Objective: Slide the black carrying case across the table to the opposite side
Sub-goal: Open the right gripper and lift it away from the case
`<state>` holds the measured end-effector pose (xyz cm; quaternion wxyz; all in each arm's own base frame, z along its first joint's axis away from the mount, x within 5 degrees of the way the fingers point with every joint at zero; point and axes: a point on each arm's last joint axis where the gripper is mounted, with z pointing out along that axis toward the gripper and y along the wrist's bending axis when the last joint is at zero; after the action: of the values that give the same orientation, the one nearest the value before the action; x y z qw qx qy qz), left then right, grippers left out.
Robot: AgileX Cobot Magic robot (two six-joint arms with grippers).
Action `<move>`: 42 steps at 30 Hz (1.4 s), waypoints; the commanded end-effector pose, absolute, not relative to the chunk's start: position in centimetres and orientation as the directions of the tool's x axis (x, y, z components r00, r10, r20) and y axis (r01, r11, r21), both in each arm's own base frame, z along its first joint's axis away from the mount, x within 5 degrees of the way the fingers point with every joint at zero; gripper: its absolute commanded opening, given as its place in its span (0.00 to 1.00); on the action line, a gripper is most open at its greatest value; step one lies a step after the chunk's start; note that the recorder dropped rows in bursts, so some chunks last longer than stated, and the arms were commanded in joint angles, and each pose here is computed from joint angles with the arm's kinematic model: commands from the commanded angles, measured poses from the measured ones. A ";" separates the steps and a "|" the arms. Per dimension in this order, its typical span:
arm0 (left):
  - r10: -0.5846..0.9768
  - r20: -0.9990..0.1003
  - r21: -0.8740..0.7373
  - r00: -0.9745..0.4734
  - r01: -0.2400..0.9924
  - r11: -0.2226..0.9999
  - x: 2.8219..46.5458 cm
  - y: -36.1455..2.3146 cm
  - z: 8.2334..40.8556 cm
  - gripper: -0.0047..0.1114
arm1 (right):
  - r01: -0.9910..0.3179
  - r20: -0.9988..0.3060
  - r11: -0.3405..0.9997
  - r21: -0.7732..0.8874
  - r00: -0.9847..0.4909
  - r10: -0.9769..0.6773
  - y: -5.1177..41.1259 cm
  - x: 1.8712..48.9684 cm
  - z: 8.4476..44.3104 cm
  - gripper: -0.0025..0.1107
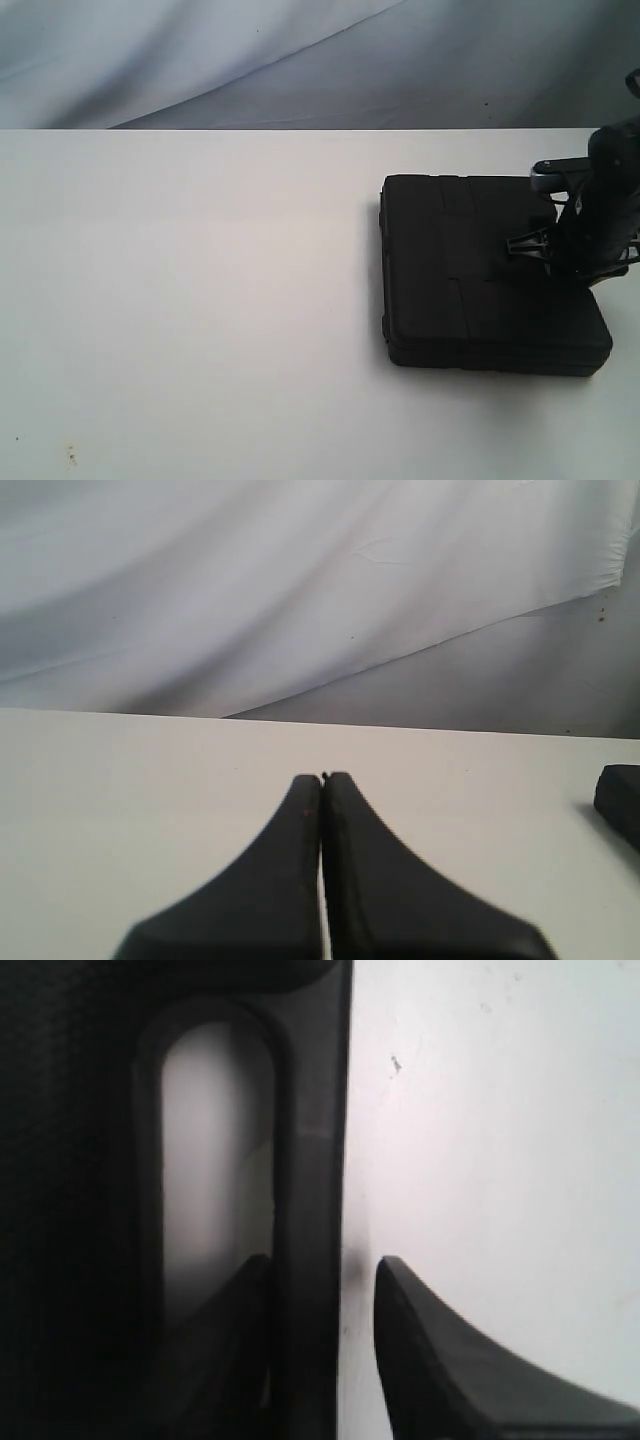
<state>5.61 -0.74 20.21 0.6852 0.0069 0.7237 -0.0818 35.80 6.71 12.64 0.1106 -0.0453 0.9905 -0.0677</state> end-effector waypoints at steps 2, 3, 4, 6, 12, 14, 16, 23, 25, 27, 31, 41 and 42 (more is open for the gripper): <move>-0.108 -0.992 -0.114 -0.058 0.118 0.987 5.6 -0.7 20.1 0.04 | -0.081 -0.201 0.984 -0.161 -0.973 -0.113 6.3 35.7 12.7 0.39; -0.108 -0.992 -0.114 -0.058 0.118 0.987 5.6 -0.7 20.1 0.04 | -0.081 -0.201 0.984 -0.161 -0.973 -0.113 6.3 35.7 12.7 0.39; -0.108 -0.992 -0.114 -0.058 0.118 0.987 5.6 -0.7 20.1 0.04 | -0.081 -0.201 0.984 -0.161 -0.973 -0.113 6.3 35.7 12.7 0.39; -0.108 -0.992 -0.114 -0.058 0.118 0.987 5.6 -0.7 20.1 0.04 | -0.081 -0.199 0.984 -0.162 -0.974 -0.113 6.3 35.6 12.7 0.39; -0.108 -0.992 -0.114 -0.058 0.118 0.987 5.6 -0.7 20.1 0.04 | -0.081 -0.197 0.983 -0.162 -0.974 -0.112 6.2 35.6 12.7 0.39; -0.108 -0.992 -0.114 -0.058 0.118 0.987 5.6 -0.7 20.1 0.04 | -0.080 -0.195 0.983 -0.163 -0.974 -0.112 6.2 35.6 12.7 0.39; -0.108 -0.992 -0.114 -0.058 0.118 0.987 5.6 -0.7 20.1 0.04 | -0.080 -0.193 0.983 -0.164 -0.975 -0.112 6.2 35.6 12.7 0.39; -0.108 -0.992 -0.114 -0.058 0.118 0.987 5.6 -0.7 20.1 0.04 | -0.078 -0.185 0.983 -0.168 -0.977 -0.109 6.2 35.5 12.9 0.39; -0.108 -0.992 -0.114 -0.058 0.118 0.987 5.6 -0.7 20.1 0.04 | -0.076 -0.207 0.984 -0.163 -0.972 -0.110 6.2 35.5 13.5 0.39; -0.108 -0.992 -0.114 -0.058 0.118 0.987 5.6 -0.7 20.1 0.04 | -0.073 -0.241 0.985 -0.156 -0.964 -0.110 6.2 35.6 14.3 0.39; -0.108 -0.992 -0.114 -0.058 0.118 0.987 5.6 -0.7 20.1 0.04 | -0.068 -0.285 0.987 -0.148 -0.952 -0.108 6.2 35.5 15.9 0.39; -0.106 -0.993 -0.112 -0.058 0.118 0.987 5.6 -0.7 20.1 0.04 | -0.051 -0.313 0.987 -0.152 -0.945 -0.097 6.0 34.7 18.4 0.39; -0.106 -0.993 -0.112 -0.058 0.118 0.987 5.6 -0.7 20.1 0.04 | -0.049 -0.316 0.987 -0.153 -0.944 -0.096 5.9 34.6 18.7 0.39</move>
<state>5.61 -0.74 20.21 0.6852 0.0069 0.7237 -0.0818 34.98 6.30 17.88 0.1609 -0.0396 0.9839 -0.0673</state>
